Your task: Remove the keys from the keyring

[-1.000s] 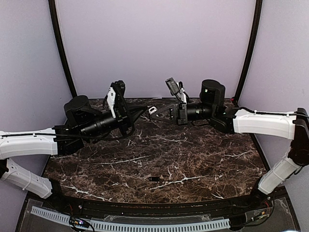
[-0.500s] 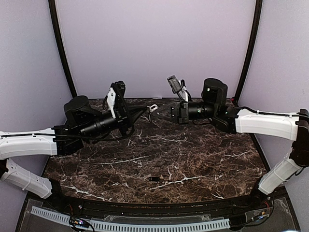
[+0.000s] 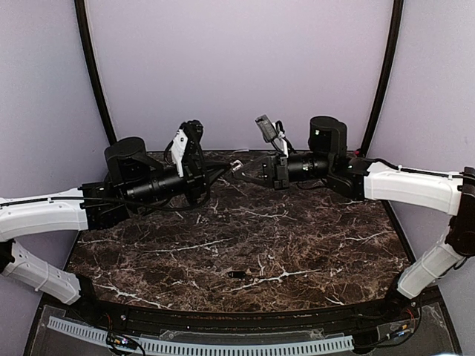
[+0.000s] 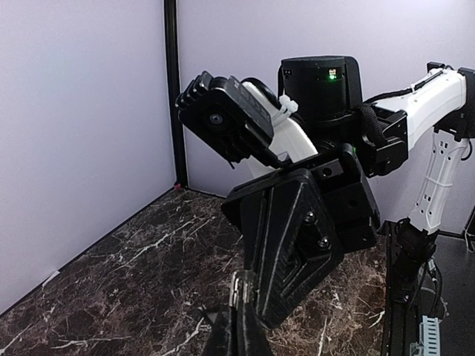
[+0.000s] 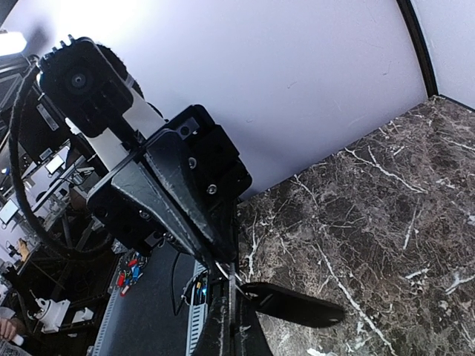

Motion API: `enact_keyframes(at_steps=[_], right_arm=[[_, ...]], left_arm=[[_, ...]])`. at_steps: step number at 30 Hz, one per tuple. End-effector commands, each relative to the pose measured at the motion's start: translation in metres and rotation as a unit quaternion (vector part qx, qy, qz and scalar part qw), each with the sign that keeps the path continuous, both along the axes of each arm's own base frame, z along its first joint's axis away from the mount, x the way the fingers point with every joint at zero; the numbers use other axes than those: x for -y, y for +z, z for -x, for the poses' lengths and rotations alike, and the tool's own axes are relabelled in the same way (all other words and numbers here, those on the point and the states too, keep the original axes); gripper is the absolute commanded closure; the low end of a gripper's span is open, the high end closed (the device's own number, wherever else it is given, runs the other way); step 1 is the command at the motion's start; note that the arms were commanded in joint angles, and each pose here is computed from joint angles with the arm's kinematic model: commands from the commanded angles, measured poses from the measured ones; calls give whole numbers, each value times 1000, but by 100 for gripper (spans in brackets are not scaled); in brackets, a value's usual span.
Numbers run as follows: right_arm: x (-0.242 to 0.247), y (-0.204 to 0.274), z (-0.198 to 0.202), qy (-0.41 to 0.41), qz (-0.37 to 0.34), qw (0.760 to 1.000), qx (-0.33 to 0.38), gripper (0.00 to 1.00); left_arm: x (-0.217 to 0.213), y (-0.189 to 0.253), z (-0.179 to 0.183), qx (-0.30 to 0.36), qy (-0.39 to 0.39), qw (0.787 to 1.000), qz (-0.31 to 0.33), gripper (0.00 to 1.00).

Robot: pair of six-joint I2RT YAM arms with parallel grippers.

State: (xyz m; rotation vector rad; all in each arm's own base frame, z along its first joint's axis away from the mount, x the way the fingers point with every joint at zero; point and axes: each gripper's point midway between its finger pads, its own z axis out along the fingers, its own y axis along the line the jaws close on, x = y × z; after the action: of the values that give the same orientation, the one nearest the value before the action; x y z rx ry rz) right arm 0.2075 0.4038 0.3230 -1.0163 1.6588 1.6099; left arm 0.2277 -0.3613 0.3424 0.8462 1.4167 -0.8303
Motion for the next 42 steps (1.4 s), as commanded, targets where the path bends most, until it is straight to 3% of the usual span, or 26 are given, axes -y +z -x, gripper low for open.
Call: enact_keyframes(at_steps=[1,12,17,21,25,31,42], right_arm=[[-2,8,-6,-8,10,999,32,100],[1,14,-6,-15,4,999,47,100],[2,21,0,-1,-13,999,50,100],[3,26,5,12,-30,998,49,100],[5,32,9,20,-41,998,53,100],[8,33,21,48,-58,996,54,100],[9,35,21,45,-60,996,51,100]], left_arm=[[3,1,-3,-19,4,1000,-19,100],[1,11,-1,-46,-4,999,6,100],[-10,22,7,-46,-21,998,44,67],[-24,23,10,-49,-26,996,70,54],[-34,20,7,-60,-30,994,87,53],[-19,26,23,-63,-109,988,88,49],[-1,18,24,-53,-148,986,60,56]])
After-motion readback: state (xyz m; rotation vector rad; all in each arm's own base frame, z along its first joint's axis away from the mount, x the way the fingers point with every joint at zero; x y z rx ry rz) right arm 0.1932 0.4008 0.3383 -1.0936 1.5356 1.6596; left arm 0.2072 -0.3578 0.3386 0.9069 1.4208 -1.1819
